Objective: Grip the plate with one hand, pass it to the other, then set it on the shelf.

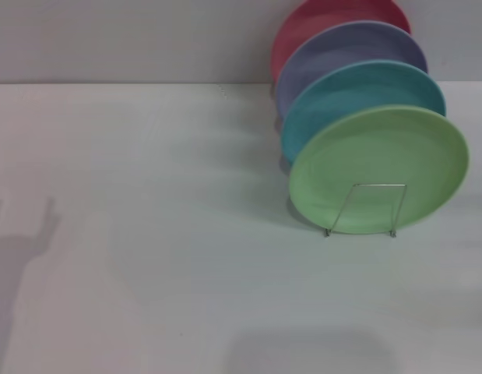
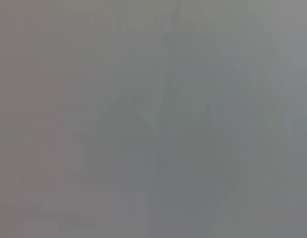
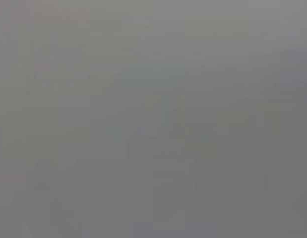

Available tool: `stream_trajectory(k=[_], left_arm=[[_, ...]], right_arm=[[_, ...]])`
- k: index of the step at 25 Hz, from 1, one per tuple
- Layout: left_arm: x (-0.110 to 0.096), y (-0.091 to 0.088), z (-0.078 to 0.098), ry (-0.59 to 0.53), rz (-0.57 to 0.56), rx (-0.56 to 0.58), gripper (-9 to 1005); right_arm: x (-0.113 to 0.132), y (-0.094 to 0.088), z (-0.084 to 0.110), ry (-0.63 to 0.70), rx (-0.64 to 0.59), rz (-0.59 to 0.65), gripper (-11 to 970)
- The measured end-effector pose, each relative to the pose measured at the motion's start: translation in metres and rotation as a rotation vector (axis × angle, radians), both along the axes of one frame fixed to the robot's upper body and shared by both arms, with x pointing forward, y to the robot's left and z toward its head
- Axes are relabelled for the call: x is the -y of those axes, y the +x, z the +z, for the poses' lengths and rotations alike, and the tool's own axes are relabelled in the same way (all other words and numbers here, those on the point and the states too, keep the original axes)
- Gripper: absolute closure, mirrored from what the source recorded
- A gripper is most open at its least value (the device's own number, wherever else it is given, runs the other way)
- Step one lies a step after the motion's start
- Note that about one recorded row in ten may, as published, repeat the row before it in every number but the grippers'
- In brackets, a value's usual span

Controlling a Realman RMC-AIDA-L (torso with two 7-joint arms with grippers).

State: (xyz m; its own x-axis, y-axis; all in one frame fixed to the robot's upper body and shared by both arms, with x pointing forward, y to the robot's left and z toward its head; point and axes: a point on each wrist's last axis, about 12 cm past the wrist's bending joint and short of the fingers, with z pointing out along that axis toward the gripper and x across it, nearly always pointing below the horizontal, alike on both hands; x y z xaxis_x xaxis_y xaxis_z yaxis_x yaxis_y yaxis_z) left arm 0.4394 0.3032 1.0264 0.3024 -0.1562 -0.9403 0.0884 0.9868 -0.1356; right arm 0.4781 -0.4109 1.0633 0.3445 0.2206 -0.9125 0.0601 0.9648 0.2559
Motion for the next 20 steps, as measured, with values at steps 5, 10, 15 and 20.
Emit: stream_trajectory(k=[5, 10, 15, 20], left_arm=[[-0.011, 0.006, -0.003, 0.010, 0.026, -0.037, 150], [-0.013, 0.008, -0.003, 0.017, 0.031, -0.043, 150], [-0.013, 0.009, -0.003, 0.019, 0.030, -0.045, 150], [-0.011, 0.011, -0.003, 0.017, 0.026, -0.052, 150]], right_arm=[[-0.011, 0.003, -0.011, -0.012, -0.034, -0.062, 492], [-0.015, 0.000, -0.017, 0.010, -0.042, -0.103, 492], [-0.016, 0.002, -0.017, 0.020, -0.038, -0.109, 492], [-0.018, 0.007, -0.016, 0.024, -0.034, -0.105, 492]])
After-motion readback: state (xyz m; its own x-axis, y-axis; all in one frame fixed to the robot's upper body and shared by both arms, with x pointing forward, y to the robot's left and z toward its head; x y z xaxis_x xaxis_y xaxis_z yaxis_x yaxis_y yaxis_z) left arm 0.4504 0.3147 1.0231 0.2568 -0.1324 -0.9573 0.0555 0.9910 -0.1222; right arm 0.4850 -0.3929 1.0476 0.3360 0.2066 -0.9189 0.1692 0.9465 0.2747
